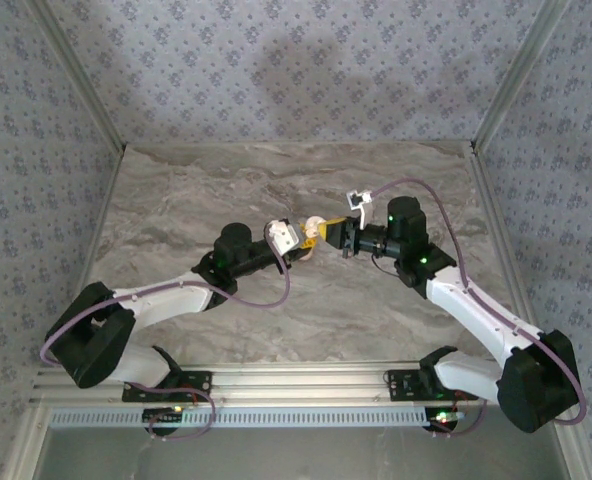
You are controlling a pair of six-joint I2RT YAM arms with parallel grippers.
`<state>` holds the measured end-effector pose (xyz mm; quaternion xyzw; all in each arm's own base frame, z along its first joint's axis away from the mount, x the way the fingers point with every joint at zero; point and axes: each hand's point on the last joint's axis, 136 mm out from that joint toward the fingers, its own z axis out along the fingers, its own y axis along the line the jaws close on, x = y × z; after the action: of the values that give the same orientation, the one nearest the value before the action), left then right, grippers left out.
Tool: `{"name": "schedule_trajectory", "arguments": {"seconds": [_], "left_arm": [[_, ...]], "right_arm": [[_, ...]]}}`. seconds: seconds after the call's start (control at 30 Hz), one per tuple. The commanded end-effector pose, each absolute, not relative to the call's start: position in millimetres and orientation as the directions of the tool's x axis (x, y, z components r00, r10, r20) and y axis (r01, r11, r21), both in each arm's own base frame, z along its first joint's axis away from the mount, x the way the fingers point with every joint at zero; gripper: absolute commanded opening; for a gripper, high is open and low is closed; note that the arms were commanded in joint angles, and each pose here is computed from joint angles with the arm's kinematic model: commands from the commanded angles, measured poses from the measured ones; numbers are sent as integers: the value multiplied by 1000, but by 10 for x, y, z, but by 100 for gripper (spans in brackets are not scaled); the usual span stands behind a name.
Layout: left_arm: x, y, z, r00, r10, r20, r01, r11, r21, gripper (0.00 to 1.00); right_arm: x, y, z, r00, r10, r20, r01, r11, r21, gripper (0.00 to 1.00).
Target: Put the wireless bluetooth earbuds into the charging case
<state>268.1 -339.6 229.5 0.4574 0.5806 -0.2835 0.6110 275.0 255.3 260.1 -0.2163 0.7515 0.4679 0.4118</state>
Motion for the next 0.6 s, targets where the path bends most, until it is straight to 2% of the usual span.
{"name": "schedule_trajectory", "arguments": {"seconds": [0.0,0.4,0.57], "left_arm": [[2642,-3404,2538,217,141,-966,869,423,257,20],[2633,-3395,2507,213,148,-966,870,421,256,20],[2634,-3392,2510,214,149,-965,869,422,258,20]], "right_arm": [[2684,2575,2584,-568,36,-823,-725,451,520,5],[2642,2461,3002,-481,59,-875,-777,433,457,24],[2753,2364,2995,-566,92,-819,-697,478,535,29]]}}
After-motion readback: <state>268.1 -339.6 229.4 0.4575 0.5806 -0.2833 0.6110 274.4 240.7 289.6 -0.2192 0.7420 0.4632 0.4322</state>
